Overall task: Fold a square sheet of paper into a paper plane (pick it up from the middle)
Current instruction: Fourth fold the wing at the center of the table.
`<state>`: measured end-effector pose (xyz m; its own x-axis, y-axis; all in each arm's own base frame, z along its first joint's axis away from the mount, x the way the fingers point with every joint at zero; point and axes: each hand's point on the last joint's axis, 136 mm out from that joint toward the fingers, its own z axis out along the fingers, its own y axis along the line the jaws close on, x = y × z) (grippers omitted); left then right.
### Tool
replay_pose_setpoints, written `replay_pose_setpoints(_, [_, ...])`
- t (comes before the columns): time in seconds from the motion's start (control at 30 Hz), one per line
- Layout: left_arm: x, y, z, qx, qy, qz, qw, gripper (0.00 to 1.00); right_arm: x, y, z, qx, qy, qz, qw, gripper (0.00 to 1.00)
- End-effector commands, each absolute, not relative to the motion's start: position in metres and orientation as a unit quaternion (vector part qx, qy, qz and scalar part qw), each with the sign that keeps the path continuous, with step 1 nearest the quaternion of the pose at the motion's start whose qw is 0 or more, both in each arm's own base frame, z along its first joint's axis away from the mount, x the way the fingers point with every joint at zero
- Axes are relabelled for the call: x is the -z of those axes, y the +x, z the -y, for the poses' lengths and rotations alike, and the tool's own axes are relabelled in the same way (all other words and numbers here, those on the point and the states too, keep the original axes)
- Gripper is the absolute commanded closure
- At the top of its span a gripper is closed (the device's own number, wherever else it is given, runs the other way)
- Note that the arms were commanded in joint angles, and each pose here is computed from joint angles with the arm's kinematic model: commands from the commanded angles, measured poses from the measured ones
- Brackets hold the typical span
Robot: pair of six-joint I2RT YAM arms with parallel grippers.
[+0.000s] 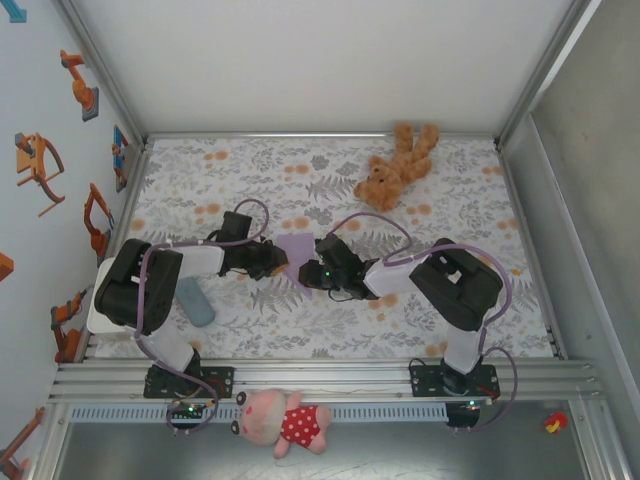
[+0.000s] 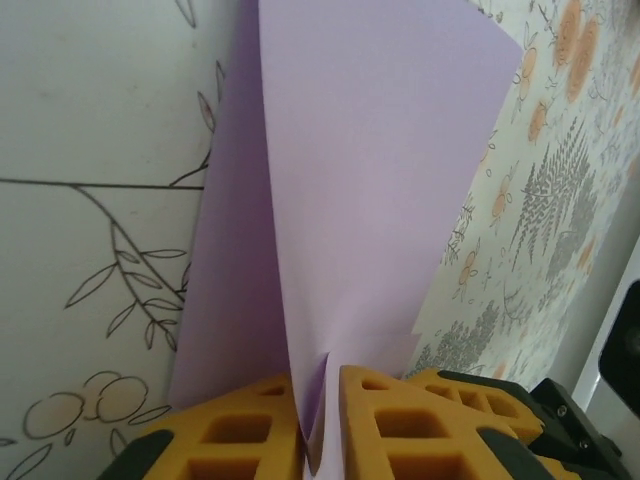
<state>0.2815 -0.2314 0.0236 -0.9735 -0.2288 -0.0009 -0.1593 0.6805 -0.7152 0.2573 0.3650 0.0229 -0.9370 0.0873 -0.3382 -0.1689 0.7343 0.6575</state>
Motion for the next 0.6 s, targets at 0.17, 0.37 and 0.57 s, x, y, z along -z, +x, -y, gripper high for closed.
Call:
replay_pose_setpoints(0.17, [-0.039,0.287,0.229,0.387,-0.107,-0.914,0.064,0.97,-0.05,0.264,-0.332,-0.288,-0.081,-0.922,0.245,0.68])
replay_pose_setpoints(0.37, [-0.045,0.289,0.223,0.361,-0.168,-0.913,0.096,0.97,-0.071,0.265,-0.311,-0.191,-0.159,-0.914,0.32,0.59])
replay_pose_setpoints(0.57, [-0.052,0.288,0.223,0.323,-0.201,-0.917,0.118,0.96,-0.086,0.25,-0.328,-0.145,-0.256,-0.876,0.382,0.58])
